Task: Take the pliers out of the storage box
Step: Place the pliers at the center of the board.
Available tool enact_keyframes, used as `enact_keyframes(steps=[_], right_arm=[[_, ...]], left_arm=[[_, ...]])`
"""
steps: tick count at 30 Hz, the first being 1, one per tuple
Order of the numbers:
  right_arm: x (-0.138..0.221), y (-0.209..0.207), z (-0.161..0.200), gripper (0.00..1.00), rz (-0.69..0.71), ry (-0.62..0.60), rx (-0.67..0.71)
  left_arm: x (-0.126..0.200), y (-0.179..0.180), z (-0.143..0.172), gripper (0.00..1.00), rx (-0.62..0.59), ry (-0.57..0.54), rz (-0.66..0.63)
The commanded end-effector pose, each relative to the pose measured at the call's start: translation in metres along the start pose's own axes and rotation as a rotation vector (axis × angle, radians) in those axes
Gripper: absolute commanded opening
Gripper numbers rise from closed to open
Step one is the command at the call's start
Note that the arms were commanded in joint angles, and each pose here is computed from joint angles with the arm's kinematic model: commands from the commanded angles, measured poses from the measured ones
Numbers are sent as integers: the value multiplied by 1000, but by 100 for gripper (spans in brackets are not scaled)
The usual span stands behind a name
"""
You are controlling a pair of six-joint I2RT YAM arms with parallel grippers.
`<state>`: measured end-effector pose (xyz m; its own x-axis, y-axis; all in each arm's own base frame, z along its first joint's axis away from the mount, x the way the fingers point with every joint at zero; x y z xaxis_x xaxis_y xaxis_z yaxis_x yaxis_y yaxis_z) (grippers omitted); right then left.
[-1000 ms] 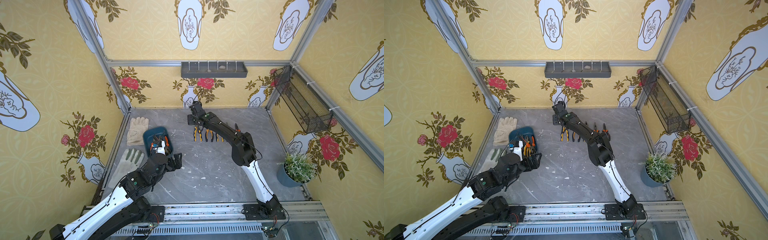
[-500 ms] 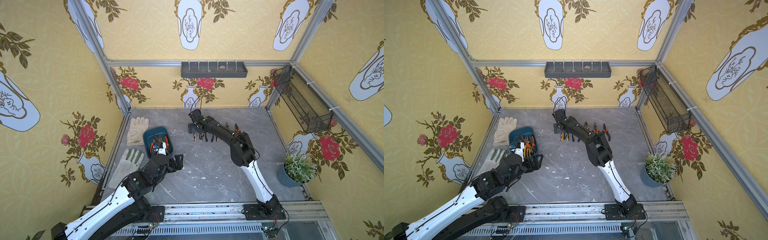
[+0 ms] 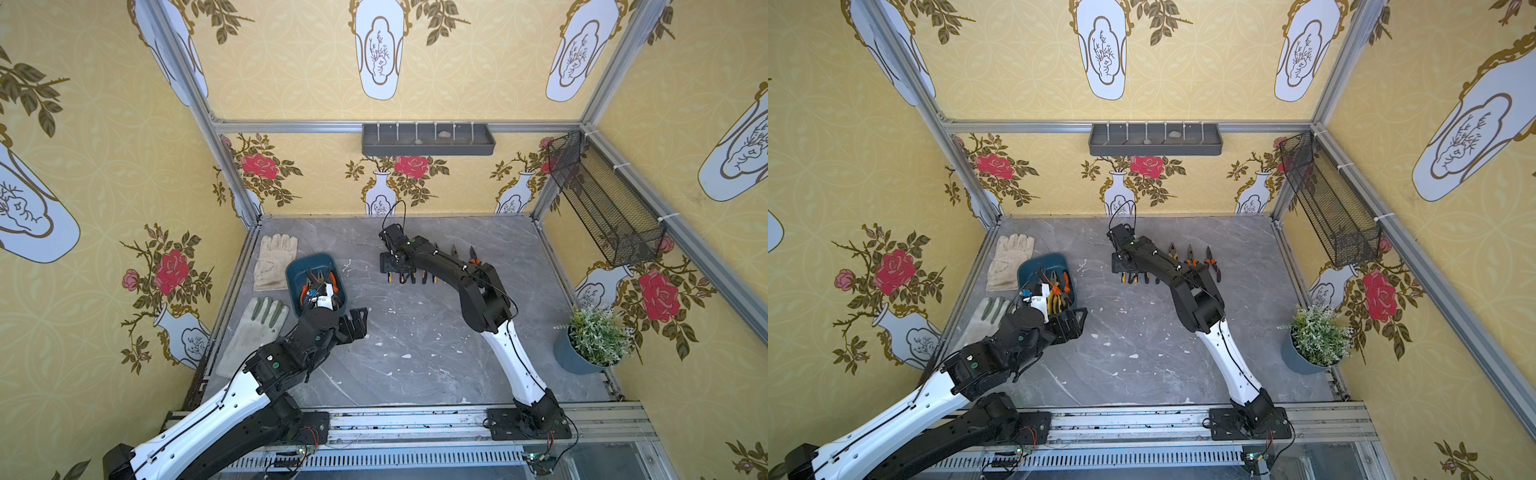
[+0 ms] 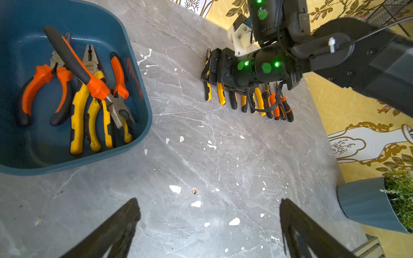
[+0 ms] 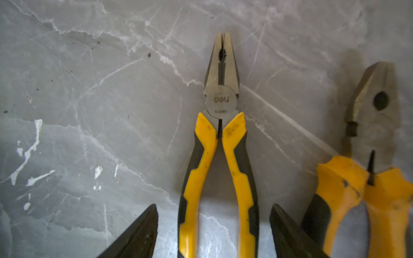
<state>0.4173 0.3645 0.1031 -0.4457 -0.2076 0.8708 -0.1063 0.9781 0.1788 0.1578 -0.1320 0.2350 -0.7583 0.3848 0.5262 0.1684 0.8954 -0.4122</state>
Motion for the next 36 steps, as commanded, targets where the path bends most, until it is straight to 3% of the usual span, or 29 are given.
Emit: enact_keyframes(steps=[1, 36], right_arm=[[2, 1, 1, 75, 3, -1, -13], [-4, -4, 7, 55, 80, 4, -40]], left_arm=[[0, -2, -2, 99, 13, -11, 15], [6, 3, 1, 99, 23, -23, 19]])
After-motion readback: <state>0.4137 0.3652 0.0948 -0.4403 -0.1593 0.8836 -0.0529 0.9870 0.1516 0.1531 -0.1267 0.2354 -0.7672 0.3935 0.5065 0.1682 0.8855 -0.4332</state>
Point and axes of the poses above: each gripper's point midway between its finger pads, its own x axis back along the fingers, its own y axis along the line the jaws close on, z = x × y, the point moved 8 cm from there along x, back along the fingers, and after that the axes turned 6 degrees about -x, right-handed, at the moved point
